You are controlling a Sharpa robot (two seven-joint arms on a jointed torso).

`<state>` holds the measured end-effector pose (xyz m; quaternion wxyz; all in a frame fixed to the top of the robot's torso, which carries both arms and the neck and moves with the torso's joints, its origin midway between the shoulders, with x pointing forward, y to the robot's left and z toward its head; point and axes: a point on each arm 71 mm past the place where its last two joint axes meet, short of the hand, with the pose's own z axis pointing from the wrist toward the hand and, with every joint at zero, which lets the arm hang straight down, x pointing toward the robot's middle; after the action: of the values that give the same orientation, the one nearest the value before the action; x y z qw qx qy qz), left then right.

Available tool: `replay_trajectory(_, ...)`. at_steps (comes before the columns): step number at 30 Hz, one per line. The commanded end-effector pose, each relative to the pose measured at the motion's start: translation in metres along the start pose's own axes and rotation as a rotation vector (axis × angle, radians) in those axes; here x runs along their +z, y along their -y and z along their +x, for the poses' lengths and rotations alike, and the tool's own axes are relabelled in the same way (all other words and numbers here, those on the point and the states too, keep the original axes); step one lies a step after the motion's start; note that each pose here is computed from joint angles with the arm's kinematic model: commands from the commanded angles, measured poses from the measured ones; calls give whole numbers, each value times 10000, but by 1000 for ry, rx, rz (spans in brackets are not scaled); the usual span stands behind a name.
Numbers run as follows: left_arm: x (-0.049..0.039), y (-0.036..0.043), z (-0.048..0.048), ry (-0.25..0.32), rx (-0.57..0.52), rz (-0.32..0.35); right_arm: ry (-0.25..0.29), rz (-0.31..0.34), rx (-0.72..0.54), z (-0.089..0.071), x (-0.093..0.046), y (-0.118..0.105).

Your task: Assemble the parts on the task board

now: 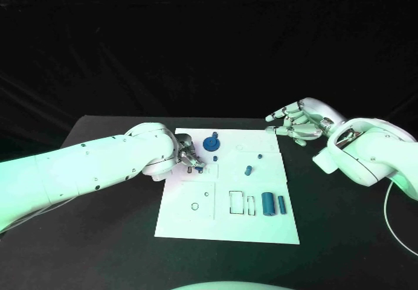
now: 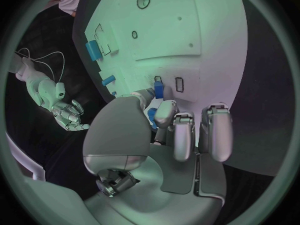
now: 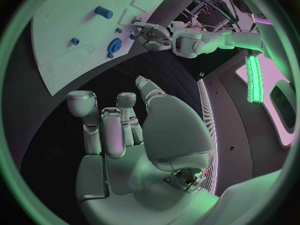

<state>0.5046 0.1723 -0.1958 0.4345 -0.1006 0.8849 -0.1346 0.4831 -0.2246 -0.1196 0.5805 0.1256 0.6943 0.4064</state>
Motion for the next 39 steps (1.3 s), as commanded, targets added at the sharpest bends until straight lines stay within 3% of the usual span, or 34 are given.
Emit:
replay_trajectory(1,18,2,27,33,31,7,-12,-6,-1,9,-2,0)
replay_trajectory(21,-36,-59,135,-49,88,0,-15,-9,1,15,0,3)
replay_trajectory(39,22,-60,147,-88,78,-15,-16,-11,2,22,3,-2)
